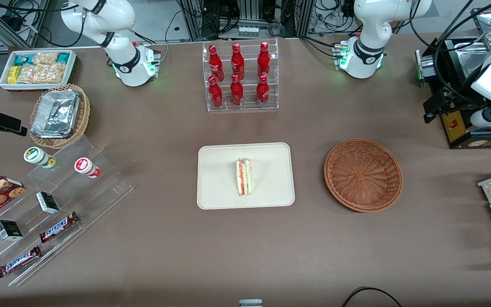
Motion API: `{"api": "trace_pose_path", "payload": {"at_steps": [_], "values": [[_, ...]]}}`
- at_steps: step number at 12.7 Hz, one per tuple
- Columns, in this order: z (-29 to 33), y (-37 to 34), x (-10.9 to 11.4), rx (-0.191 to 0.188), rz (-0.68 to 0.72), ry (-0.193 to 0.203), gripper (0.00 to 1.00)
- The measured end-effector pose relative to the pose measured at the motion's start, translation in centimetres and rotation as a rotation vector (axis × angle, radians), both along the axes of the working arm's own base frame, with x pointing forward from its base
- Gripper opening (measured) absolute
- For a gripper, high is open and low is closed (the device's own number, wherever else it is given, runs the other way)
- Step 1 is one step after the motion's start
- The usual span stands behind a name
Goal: Place sandwich from basket to tray
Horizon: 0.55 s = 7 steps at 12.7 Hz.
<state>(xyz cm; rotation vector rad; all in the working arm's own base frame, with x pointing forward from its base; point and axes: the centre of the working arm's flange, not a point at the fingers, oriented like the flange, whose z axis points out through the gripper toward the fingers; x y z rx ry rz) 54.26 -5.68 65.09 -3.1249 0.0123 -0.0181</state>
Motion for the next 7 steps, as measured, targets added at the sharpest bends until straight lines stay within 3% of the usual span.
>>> {"api": "trace_pose_path", "payload": {"at_steps": [3,7], "values": [[-0.28,0.23,-0.32,0.003,0.000,0.032,1.00],[-0.33,0.53,-0.38,0.004,0.003,0.039,1.00]]}}
